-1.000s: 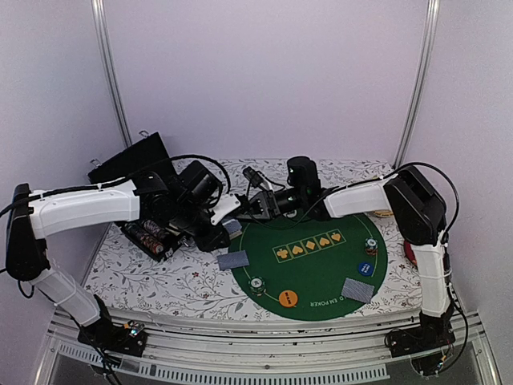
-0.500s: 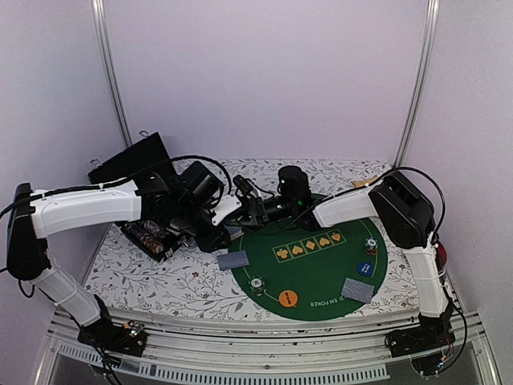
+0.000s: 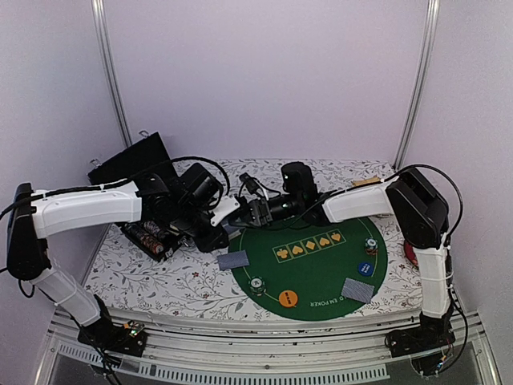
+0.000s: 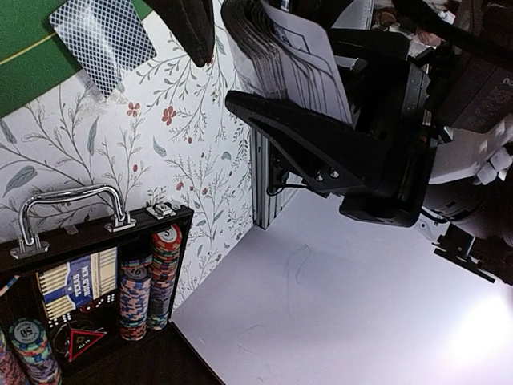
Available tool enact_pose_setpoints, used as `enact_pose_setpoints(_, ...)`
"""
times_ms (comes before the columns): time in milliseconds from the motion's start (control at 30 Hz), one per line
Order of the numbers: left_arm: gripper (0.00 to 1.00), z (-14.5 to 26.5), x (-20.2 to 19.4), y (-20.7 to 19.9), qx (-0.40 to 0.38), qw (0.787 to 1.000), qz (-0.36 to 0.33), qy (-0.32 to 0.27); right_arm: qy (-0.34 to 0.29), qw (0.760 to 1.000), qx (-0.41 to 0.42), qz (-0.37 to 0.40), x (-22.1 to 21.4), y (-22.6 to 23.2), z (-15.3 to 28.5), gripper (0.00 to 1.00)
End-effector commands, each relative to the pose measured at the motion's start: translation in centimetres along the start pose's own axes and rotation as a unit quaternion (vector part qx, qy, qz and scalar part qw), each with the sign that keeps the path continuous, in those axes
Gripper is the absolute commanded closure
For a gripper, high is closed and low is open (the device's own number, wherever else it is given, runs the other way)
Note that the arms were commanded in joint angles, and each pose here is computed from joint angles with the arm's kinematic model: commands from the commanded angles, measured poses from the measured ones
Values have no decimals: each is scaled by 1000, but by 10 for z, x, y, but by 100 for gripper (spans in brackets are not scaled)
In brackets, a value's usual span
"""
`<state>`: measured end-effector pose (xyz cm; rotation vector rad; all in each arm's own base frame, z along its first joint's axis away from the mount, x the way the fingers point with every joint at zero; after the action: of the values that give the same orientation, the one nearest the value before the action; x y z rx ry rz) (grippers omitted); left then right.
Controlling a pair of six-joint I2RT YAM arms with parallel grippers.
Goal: Distribute texas hold em gaming equipment
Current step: Pick up the poker card from the face-down deck piles.
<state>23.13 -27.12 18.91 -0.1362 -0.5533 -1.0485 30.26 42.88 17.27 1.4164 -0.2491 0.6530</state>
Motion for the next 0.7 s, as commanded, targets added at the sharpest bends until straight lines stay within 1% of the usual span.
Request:
enact_pose_setpoints(0,59,2,3,-2,-8,1000,0,-14,-21,998,-52,10,6,0,14,70)
enact_pose_setpoints(100,59,1,3,-2,-10,1000,1,-12,-16,998,-59,13,7,4,15,80)
enact_pose_setpoints(167,59,0,2,-2,-8,1000,1,-10,-15,997,-70,18,8,7,18,91)
enact_pose_setpoints(233,59,-1,1,-1,-6,1000,1,-9,-18,996,-87,23,9,10,22,96)
enact_pose_setpoints(533,59,-8,-6,-3,-10,1000,6,6,-28,987,-152,51,15,17,39,98)
enact_pose_setpoints(667,59,-9,-11,-1,-3,1000,10,13,-47,984,-166,52,22,21,63,98)
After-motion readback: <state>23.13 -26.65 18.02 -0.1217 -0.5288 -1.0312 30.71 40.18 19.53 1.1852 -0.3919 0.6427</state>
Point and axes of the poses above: each gripper's point midway between its finger pads, its own z axis back along the fingers, its own y axis along the line the jaws close on, x = y × z, the point moved 6 cm from there along z, back along the fingers, and after that the axes turned 4 degrees about -z, right-handed, at the moved point
